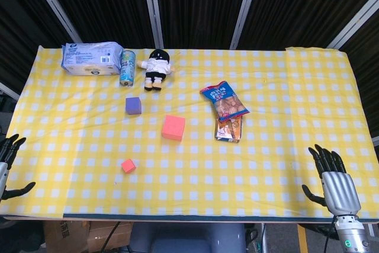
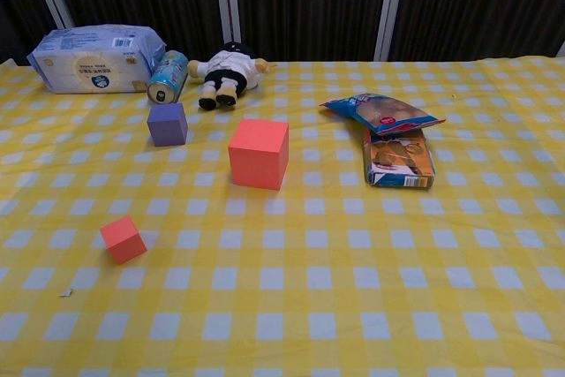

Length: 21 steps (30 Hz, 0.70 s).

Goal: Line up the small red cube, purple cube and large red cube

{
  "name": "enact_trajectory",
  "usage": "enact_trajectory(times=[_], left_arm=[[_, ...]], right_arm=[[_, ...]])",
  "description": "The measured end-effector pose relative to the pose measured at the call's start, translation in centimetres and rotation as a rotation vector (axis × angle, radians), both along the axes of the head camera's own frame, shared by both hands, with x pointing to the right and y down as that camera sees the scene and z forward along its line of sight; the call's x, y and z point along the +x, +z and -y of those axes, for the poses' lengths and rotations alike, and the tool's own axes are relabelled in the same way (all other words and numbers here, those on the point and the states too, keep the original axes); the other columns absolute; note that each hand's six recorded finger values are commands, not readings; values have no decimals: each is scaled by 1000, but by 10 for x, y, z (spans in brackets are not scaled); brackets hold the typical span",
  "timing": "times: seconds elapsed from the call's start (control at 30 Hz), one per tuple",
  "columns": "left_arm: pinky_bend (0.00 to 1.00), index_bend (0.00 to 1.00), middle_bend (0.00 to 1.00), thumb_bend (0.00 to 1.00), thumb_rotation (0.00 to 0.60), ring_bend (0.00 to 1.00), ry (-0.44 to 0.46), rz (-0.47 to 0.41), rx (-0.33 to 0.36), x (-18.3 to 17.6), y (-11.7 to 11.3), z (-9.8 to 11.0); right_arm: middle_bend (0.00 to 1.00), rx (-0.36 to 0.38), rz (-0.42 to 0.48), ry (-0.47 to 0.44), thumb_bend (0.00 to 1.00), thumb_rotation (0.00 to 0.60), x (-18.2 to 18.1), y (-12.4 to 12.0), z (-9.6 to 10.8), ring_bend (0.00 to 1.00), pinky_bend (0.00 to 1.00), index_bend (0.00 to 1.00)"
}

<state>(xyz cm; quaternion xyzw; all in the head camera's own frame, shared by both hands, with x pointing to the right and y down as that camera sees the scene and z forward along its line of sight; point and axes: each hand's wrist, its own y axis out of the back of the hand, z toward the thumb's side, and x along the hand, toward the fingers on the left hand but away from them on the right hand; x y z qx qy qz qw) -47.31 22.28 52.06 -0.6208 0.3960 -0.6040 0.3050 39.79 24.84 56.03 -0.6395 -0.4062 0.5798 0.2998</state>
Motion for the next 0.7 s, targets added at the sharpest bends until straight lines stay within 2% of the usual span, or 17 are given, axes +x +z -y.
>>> enact_trajectory(times=[0.43, 0.57, 0.7], left_arm=[[0, 0, 0, 189, 600, 0, -1, 0, -10, 0, 2, 1], [0, 0, 0, 186, 600, 0, -6, -5, -8, 3, 5, 12], [0, 0, 0, 186, 600, 0, -3, 1, -15, 10, 13, 34]], right_arm=[[0, -3, 8, 4, 344, 600, -1, 0, -1, 0, 0, 0], [0, -10, 20, 9, 345, 600, 0, -1, -2, 0, 0, 0], [0, -17, 36, 15, 344, 600, 0, -1, -2, 0, 0, 0]])
